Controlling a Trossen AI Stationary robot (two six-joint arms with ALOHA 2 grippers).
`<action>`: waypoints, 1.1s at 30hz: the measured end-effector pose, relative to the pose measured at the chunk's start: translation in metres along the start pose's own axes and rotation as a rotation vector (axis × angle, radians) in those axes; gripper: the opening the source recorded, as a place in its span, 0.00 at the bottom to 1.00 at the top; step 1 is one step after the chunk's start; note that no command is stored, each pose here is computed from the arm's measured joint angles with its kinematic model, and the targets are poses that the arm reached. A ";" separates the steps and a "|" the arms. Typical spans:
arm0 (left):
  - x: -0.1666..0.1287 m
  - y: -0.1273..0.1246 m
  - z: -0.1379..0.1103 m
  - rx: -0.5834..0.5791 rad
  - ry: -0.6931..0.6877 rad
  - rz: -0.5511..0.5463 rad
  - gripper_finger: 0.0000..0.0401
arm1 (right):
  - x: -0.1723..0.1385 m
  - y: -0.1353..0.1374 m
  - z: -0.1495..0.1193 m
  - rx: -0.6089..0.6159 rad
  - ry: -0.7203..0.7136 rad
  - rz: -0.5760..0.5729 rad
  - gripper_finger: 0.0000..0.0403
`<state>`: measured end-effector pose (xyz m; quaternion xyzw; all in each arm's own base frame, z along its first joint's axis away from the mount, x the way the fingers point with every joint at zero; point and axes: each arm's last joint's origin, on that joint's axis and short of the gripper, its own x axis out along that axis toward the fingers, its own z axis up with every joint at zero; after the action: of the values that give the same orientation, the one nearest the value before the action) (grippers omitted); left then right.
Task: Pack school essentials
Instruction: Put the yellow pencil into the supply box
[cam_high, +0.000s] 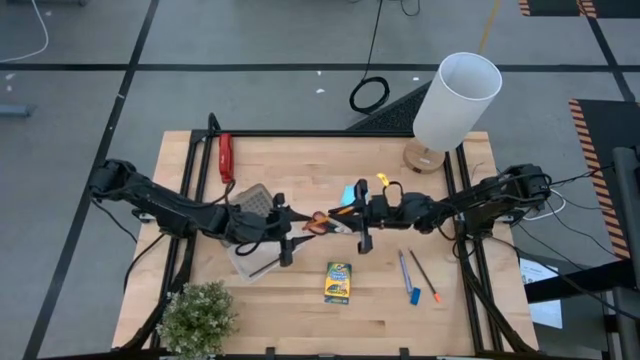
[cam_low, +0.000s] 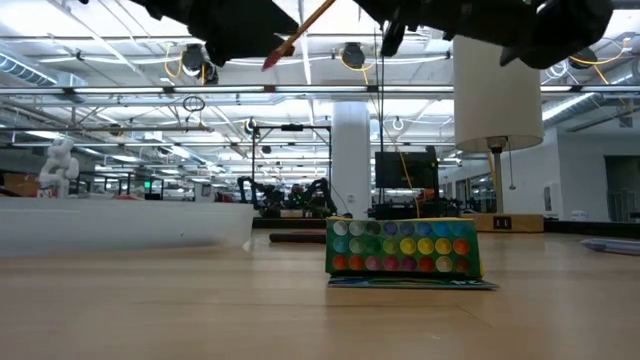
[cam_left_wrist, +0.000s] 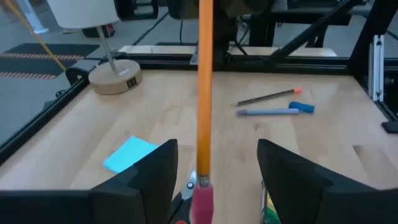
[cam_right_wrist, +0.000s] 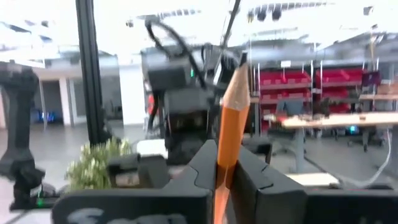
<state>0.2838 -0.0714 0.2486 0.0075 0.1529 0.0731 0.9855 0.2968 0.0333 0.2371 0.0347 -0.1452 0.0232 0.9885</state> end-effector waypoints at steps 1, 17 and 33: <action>0.001 0.000 0.000 -0.001 -0.005 0.002 0.56 | 0.000 0.000 0.001 0.000 -0.010 0.000 0.03; 0.005 0.003 0.001 0.015 -0.020 0.013 0.15 | -0.001 0.000 0.001 -0.022 -0.016 0.003 0.03; -0.031 0.017 0.002 -0.104 0.139 0.024 0.04 | -0.009 -0.012 -0.021 0.003 0.338 -0.052 0.50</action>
<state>0.2528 -0.0586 0.2606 -0.0471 0.2166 0.0930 0.9707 0.2950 0.0225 0.2141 0.0356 0.0243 0.0034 0.9991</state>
